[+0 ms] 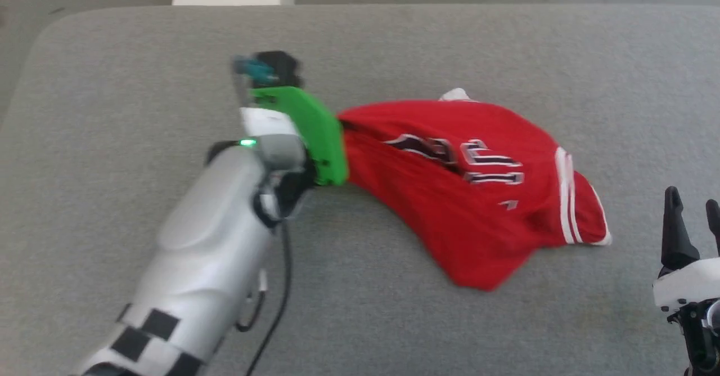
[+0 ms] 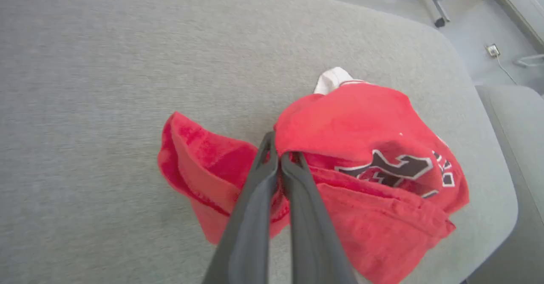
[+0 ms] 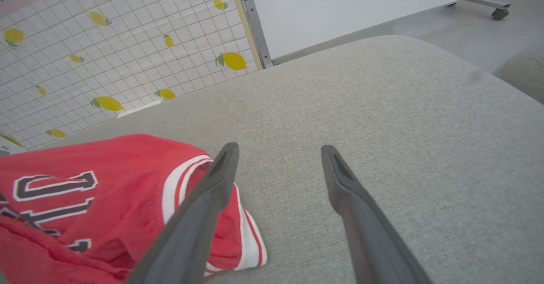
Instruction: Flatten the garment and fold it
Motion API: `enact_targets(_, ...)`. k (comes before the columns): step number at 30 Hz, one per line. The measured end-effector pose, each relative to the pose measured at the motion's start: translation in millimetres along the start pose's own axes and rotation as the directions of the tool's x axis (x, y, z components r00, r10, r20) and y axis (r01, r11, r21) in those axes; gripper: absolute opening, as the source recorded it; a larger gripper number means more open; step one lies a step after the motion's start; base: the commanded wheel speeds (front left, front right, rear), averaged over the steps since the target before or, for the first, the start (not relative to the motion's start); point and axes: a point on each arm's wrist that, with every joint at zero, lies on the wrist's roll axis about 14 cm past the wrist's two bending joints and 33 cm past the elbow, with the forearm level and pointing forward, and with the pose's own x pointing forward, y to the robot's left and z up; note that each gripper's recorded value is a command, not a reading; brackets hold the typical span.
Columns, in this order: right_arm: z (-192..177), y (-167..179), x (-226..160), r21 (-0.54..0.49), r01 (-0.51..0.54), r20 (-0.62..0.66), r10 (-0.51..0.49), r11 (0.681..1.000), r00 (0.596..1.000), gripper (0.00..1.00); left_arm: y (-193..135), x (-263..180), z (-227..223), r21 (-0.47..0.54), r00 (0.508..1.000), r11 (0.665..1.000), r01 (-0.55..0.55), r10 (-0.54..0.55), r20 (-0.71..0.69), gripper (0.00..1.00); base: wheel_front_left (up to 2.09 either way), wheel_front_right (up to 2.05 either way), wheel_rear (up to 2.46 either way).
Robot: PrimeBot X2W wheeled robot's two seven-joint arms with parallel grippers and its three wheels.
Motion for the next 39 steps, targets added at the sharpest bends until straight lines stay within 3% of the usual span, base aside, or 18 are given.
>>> enact_targets(5, 0, 25, 6, -0.004, -0.066, -0.006, 0.066, 0.998, 0.998, 1.0, 73, -48, 12, -0.188, 0.974, 0.968, -0.166, 0.19, 0.121, 0.0, 0.0, 0.0, 0.0)
enact_targets(10, 0, 48, 12, -0.011, -0.128, -0.014, 0.128, 0.992, 0.992, 1.0, 136, -101, -21, -0.383, 0.915, 0.869, -0.313, 0.384, 0.125, 0.0, 0.0, 0.0, 0.0)
enact_targets(14, 0, 61, 15, -0.017, -0.161, -0.018, 0.16, 0.987, 0.987, 1.0, 160, -132, -78, -0.487, 0.881, 0.775, -0.403, 0.473, 0.024, 0.0, 0.0, 0.0, 0.0)
enact_targets(18, 1, 66, 15, -0.018, -0.173, -0.018, 0.173, 0.985, 0.985, 1.0, 155, -144, -125, -0.53, 0.878, 0.73, -0.433, 0.473, -0.065, 0.0, 0.0, 0.0, 0.0)
enact_targets(19, 0, 67, 15, -0.018, -0.176, -0.023, 0.176, 0.984, 0.984, 1.0, 153, -146, -127, -0.536, 0.88, 0.728, -0.427, 0.472, -0.06, 0.29, 0.0, 0.0, 0.0)
enact_targets(20, -1, 68, 15, -0.018, -0.179, -0.025, 0.178, 0.984, 0.984, 1.0, 151, -146, -124, -0.536, 0.883, 0.737, -0.412, 0.468, -0.036, 1.0, 0.0, 0.0, 0.0)
enact_targets(25, 2, 71, 12, -0.02, -0.189, -0.021, 0.189, 0.982, 0.982, 1.0, 146, -160, -69, -0.5, 0.847, 0.807, -0.314, 0.476, 0.236, 1.0, 0.0, 0.0, 0.0)
enact_targets(29, 4, 73, 7, -0.029, -0.197, -0.019, 0.197, 0.98, 0.98, 1.0, 144, -189, -13, -0.346, 0.722, 0.883, -0.317, 0.462, 0.516, 1.0, 0.0, 0.0, 0.0)
enact_targets(31, 5, 72, 4, -0.031, -0.199, -0.019, 0.198, 0.98, 0.98, 1.0, 138, -203, 7, -0.254, 0.658, 0.904, -0.343, 0.424, 0.623, 1.0, 0.0, 0.0, 0.0)
enact_targets(34, 4, 75, -1, -0.036, -0.211, -0.029, 0.21, 0.977, 0.977, 1.0, 127, -213, 19, -0.124, 0.603, 0.911, -0.393, 0.357, 0.713, 1.0, 0.0, 0.0, 0.0)
enact_targets(39, -7, 86, -8, -0.064, -0.248, -0.096, 0.241, 0.967, 0.966, 1.0, 116, -214, 21, 0.01, 0.585, 0.885, -0.465, 0.299, 0.754, 1.0, 0.0, 0.0, 0.0)
